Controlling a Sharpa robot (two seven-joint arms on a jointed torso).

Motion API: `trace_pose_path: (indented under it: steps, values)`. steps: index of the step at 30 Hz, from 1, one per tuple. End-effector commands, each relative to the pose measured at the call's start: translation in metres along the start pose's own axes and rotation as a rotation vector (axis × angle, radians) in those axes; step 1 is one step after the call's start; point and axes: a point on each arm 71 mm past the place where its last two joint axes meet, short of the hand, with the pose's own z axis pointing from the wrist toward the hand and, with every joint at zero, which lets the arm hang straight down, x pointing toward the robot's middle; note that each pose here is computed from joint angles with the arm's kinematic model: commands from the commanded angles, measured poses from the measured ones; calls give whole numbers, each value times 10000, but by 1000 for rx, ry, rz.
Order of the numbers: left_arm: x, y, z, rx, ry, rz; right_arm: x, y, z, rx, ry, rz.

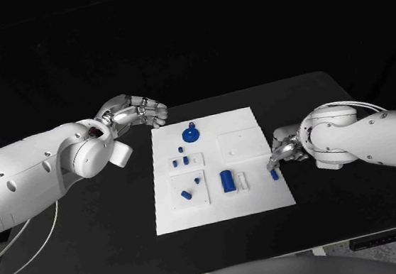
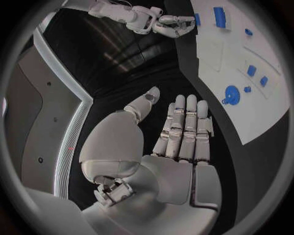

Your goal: Assemble the parts on the task board

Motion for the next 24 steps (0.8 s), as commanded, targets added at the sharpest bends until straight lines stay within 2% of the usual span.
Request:
trace_pose_path:
  steps: [1,8,24]
  values:
    - [20,-16,5,16,16,-8,13,-33,12,35,-2,-50]
    - [21,-16,7,15,17,-8,108,18,54,30,10,-65]
    - [18,-12,3,13,19,-8,337,190,145,18,-18,-202]
